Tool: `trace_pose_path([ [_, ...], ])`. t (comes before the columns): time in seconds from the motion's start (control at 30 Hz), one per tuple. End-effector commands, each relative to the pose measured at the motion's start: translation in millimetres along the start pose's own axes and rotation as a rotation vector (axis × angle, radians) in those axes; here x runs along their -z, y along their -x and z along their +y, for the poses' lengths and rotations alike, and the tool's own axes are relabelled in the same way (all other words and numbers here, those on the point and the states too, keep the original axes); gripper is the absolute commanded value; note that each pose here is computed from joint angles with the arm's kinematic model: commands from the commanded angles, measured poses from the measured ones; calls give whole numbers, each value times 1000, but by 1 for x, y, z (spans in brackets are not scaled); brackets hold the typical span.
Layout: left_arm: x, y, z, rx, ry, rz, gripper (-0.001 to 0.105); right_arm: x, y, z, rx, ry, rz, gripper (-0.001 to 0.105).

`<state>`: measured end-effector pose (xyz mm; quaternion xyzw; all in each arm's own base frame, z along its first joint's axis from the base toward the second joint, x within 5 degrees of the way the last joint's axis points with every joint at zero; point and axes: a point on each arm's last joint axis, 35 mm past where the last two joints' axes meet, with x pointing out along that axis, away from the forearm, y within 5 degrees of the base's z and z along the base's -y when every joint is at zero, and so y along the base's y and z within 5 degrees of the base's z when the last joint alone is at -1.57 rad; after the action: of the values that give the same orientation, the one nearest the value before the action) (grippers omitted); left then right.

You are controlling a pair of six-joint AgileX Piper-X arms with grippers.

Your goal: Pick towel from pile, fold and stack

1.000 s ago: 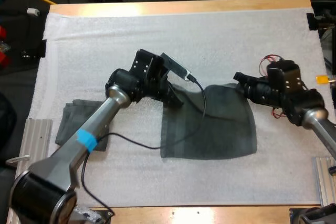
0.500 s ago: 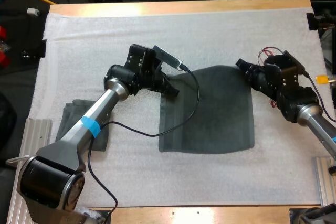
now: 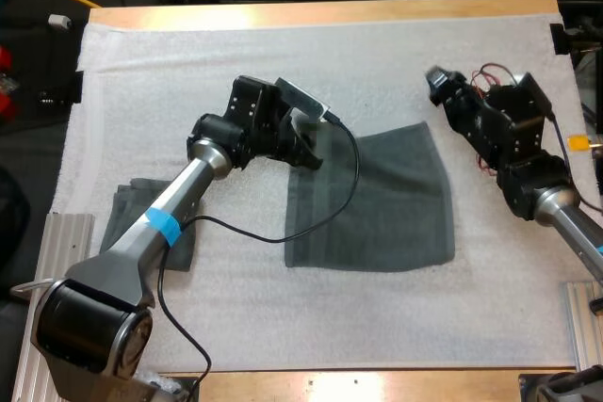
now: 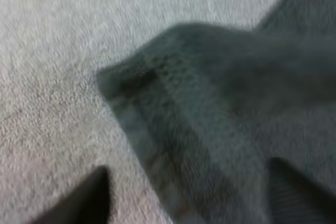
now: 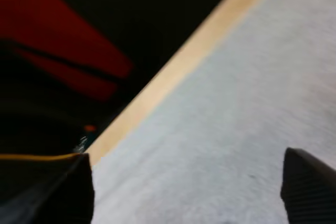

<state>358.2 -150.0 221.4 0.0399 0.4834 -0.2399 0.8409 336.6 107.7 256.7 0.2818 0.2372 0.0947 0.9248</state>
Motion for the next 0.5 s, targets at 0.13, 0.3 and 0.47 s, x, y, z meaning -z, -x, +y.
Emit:
trace_pose_path([
  [0.13, -5, 39, -6, -3, 0, -28, 62, -13, 22, 17, -146, 124, 21, 59],
  [0.3, 1, 85, -15, -3, 3, -29, 62, -18, 54, 25, -188, 184, 99, 59],
  [0.47, 13, 131, -23, -3, 5, -33, 62, -20, 92, 29, -165, 253, 160, 59],
])
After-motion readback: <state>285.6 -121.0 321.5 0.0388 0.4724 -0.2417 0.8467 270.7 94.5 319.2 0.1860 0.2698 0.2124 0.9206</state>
